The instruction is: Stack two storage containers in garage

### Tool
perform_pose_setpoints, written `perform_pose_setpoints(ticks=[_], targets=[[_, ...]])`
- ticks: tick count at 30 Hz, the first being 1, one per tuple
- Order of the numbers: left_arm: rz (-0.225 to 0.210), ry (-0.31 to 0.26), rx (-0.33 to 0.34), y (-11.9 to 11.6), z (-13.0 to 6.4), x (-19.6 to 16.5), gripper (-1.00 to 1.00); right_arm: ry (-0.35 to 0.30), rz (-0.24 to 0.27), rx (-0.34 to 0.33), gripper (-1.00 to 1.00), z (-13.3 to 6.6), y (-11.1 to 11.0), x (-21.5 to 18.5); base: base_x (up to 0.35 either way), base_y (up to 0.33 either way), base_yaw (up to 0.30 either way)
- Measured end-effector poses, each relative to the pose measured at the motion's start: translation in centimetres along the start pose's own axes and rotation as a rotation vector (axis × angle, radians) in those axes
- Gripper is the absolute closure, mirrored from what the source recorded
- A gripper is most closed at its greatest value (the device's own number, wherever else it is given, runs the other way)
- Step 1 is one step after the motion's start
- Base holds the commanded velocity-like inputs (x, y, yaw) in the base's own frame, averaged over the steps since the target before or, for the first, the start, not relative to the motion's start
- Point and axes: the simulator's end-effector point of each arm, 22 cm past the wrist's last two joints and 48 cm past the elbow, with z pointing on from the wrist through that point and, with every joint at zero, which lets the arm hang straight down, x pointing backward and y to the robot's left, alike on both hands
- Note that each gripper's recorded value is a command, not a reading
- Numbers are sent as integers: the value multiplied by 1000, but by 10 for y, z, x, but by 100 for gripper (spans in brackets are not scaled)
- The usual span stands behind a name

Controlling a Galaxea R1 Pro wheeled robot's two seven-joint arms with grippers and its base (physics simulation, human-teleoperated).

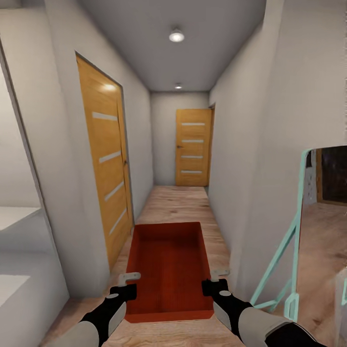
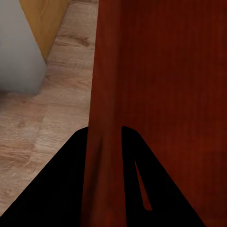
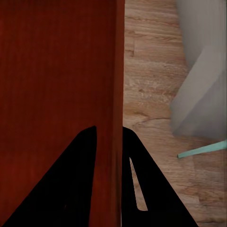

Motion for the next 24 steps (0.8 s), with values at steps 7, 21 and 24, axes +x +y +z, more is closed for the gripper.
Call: perform_pose_setpoints(ticks=[7,21,24], targets=[[0,0,0,0,0,0,100,0,0,0,100,0,0,0,318,176,-249],[0,0,0,0,0,0,100,0,0,0,100,0,0,0,318,149,-12],[0,0,0,0,0,0,100,0,0,0,100,0,0,0,318,144,0]])
